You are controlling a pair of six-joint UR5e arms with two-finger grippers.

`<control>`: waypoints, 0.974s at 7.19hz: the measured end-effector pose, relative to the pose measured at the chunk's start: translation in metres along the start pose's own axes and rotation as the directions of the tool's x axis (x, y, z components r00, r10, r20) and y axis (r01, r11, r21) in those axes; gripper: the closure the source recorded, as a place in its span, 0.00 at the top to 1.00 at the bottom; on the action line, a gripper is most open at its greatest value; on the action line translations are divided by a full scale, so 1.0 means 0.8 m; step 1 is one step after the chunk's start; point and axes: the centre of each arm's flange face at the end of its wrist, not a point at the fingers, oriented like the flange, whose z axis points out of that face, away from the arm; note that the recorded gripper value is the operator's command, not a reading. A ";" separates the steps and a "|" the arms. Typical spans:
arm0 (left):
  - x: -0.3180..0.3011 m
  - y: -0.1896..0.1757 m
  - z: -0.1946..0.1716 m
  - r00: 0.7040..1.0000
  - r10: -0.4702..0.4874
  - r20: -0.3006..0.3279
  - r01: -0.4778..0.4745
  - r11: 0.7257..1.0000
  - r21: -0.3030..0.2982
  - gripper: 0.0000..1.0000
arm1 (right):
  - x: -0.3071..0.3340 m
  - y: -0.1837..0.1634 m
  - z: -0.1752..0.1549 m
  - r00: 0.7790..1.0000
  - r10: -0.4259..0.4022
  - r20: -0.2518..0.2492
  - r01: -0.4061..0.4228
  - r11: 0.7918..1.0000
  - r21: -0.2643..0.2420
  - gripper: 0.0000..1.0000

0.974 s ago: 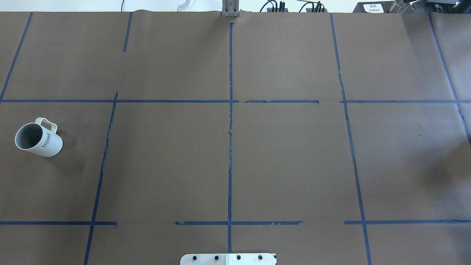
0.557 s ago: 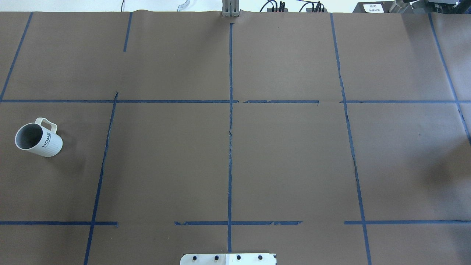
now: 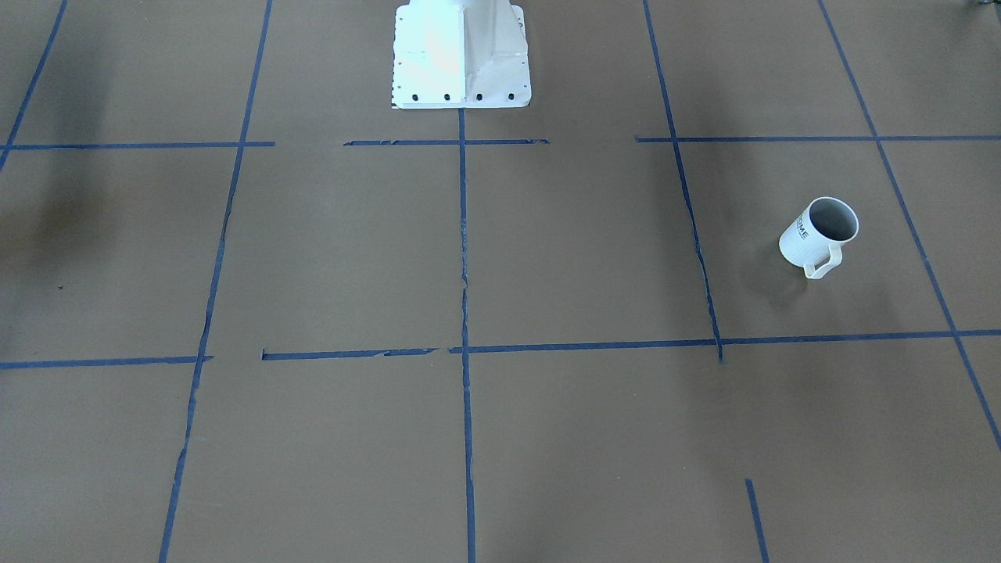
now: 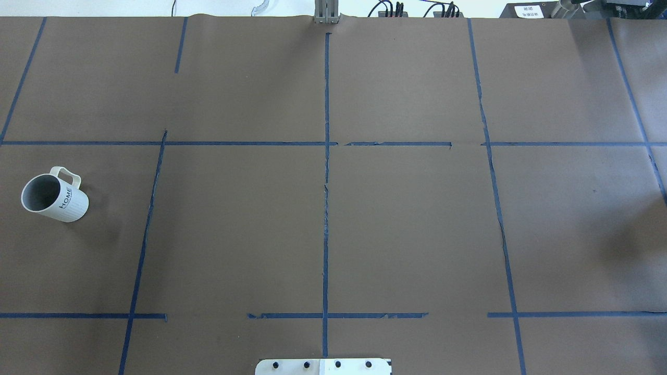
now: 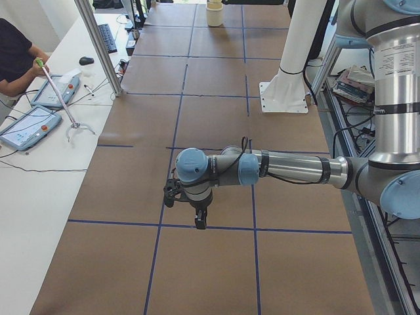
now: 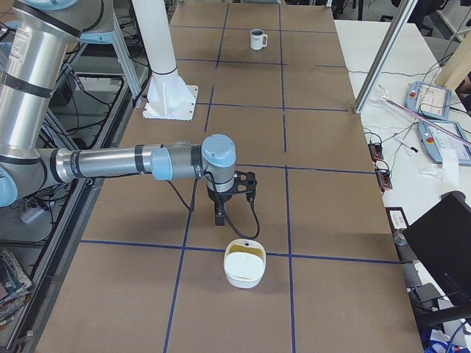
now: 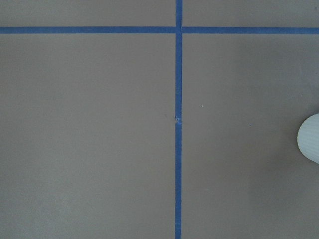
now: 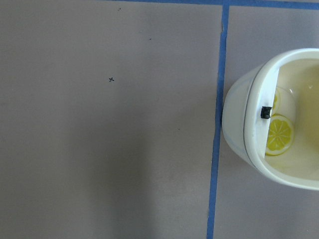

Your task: Left arm hands cup to right arm to dump lemon

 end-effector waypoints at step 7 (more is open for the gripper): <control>-0.006 0.003 -0.006 0.996 0.012 0.091 -0.012 1.000 0.003 1.00 | 0.001 -0.002 0.000 1.000 -0.003 -0.014 0.003 1.000 0.003 1.00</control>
